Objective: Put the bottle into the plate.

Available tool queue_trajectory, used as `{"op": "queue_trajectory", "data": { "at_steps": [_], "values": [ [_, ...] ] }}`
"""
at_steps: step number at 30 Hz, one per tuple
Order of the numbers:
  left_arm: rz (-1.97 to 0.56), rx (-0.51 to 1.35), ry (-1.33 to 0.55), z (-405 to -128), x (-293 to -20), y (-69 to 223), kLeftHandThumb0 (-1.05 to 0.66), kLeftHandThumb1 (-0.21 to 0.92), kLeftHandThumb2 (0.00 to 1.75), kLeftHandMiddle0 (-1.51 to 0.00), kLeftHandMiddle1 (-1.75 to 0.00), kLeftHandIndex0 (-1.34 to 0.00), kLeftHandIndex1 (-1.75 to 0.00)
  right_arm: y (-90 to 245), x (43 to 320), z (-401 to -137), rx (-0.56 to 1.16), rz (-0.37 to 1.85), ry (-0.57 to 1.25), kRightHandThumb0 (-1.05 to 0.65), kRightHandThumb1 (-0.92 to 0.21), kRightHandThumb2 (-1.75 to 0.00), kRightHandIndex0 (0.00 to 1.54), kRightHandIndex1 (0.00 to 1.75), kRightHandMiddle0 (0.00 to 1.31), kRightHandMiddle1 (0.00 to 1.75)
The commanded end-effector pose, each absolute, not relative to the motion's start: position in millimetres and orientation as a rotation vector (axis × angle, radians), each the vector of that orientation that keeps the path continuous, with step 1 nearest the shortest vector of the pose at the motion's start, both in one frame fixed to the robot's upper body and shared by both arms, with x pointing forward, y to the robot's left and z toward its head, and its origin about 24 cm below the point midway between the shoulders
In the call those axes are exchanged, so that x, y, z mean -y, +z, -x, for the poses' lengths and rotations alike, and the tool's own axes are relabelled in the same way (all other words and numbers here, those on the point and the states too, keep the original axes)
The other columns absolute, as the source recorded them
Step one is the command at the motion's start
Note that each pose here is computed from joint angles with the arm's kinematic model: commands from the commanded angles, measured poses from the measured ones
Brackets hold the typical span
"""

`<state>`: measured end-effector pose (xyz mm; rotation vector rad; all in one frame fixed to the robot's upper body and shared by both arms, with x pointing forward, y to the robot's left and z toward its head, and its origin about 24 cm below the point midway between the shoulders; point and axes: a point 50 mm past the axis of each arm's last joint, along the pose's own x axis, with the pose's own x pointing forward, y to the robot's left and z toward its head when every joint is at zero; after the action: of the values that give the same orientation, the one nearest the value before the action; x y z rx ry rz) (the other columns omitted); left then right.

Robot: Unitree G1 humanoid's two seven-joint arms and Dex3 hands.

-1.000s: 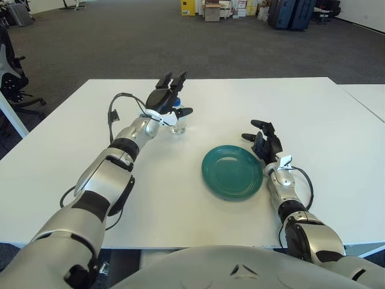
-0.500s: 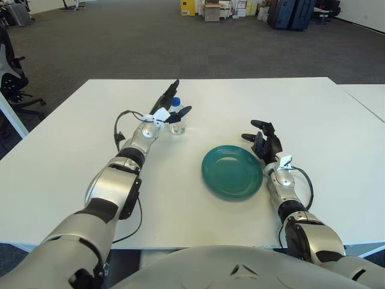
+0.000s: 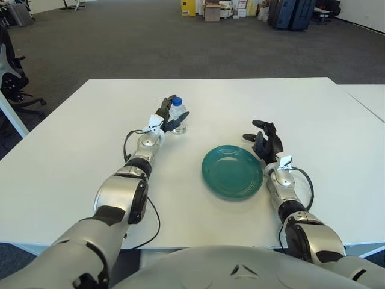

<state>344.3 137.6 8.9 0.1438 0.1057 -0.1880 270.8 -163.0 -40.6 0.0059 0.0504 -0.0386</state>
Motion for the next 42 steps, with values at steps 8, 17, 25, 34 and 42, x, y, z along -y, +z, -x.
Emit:
{"op": "queue_trajectory", "data": {
  "at_steps": [8,17,25,34,42],
  "values": [
    [-0.103,-0.129,-0.191,-342.1,-136.9,4.8,-0.92,0.91,0.08,-0.16,-0.01,0.0,-0.56,-85.1,161.2,-223.8,-0.264,-0.044,-0.061,-0.62,-0.92,-0.82,0.49,0.89,0.06,1.11],
    [-0.111,-0.14,-0.189,-339.1,-136.2,0.6,-0.89,0.92,0.12,-0.18,-0.02,0.0,-0.63,-85.3,162.3,-222.3,-0.261,-0.056,-0.058,-0.62,-0.92,-0.82,0.5,0.9,0.11,1.12],
    [-0.136,-0.154,-0.186,-335.4,-135.2,-4.4,-0.89,0.92,0.18,-0.22,-0.03,0.0,-0.66,-86.2,163.8,-221.2,-0.265,-0.068,-0.058,-0.62,-0.92,-0.83,0.5,0.88,0.16,1.14],
    [-0.157,-0.185,-0.176,-333.0,-135.4,-9.5,-0.9,0.92,0.19,-0.27,-0.05,0.0,-0.71,-86.5,165.2,-220.0,-0.263,-0.076,-0.059,-0.62,-0.92,-0.86,0.53,0.83,0.21,1.15],
    [-0.182,-0.215,-0.176,-332.4,-134.4,-12.7,-0.91,0.92,0.18,-0.29,-0.06,0.0,-0.73,-87.2,165.9,-219.4,-0.269,-0.069,-0.051,-0.66,-0.92,-0.9,0.53,0.8,0.23,1.15]
  ]
}}
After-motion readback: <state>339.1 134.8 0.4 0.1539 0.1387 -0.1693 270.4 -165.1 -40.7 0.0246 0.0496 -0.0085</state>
